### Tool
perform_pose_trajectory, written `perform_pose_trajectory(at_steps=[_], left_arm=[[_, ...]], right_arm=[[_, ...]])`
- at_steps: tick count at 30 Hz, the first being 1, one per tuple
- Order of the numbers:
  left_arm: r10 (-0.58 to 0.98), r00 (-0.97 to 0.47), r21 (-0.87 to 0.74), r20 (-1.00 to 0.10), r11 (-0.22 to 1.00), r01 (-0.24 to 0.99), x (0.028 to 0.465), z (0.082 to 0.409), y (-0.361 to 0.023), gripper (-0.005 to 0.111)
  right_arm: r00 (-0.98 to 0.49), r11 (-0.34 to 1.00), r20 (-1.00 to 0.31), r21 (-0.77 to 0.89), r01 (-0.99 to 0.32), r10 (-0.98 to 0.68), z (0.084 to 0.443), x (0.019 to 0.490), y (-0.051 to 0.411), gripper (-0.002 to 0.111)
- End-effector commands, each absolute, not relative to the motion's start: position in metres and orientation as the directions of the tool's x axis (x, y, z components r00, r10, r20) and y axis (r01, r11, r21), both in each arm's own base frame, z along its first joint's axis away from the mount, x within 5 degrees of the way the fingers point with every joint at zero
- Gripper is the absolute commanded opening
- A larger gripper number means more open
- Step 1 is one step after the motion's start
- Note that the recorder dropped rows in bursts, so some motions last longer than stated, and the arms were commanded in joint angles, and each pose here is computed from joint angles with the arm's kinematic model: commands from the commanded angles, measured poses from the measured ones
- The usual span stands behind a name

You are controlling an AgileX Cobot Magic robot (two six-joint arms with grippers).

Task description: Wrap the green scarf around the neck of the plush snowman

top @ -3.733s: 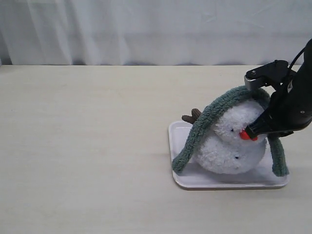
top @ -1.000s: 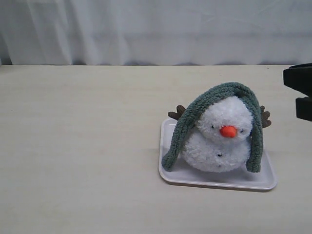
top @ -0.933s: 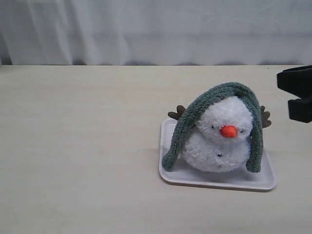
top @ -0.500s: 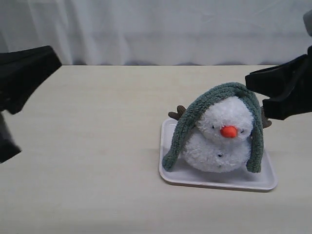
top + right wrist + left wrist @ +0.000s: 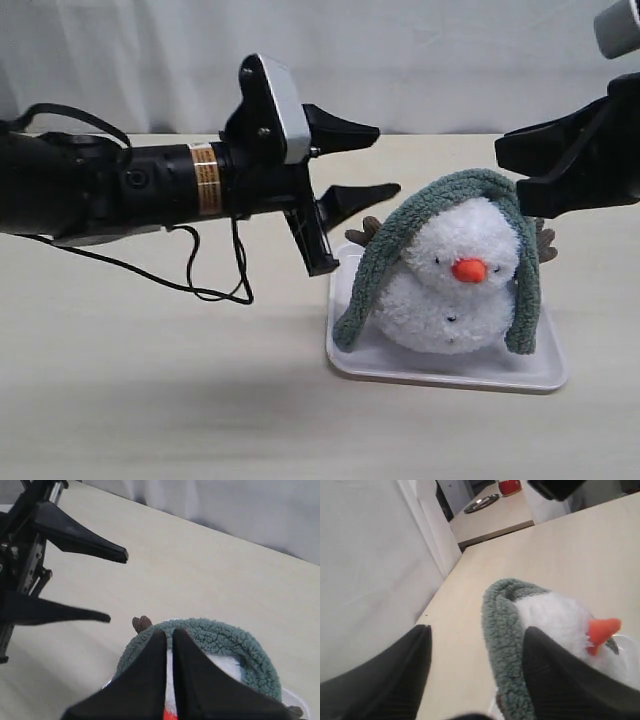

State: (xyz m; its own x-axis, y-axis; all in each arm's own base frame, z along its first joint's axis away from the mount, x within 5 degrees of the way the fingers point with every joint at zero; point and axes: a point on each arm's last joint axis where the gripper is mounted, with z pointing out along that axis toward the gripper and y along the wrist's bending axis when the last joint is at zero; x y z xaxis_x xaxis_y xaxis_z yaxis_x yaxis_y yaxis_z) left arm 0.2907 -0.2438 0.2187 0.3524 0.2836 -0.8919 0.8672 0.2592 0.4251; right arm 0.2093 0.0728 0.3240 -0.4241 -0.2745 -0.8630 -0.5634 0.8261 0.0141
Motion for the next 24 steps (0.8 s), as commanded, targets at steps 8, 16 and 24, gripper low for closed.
perform_pose_trajectory(at_steps=[8, 16, 24], left_arm=[[0.253, 0.297, 0.357, -0.921, 0.240, 0.903, 0.303, 0.179, -0.271, 0.059], [0.224, 0.277, 0.327, -0.934, 0.227, 0.917, 0.303, 0.166, -0.273, 0.059], [0.238, 0.246, 0.302, -0.940, 0.242, 0.922, 0.305, 0.154, -0.273, 0.032]], right_arm=[[-0.418, 0.828, -0.860, -0.007, -0.561, -0.291, 0.322, 0.214, 0.072, 0.004], [-0.472, 0.826, -0.826, 0.015, -0.563, -0.307, 0.306, 0.226, 0.074, 0.004], [-0.514, 0.833, -0.787, -0.002, -0.553, -0.342, 0.285, 0.240, 0.074, 0.004]])
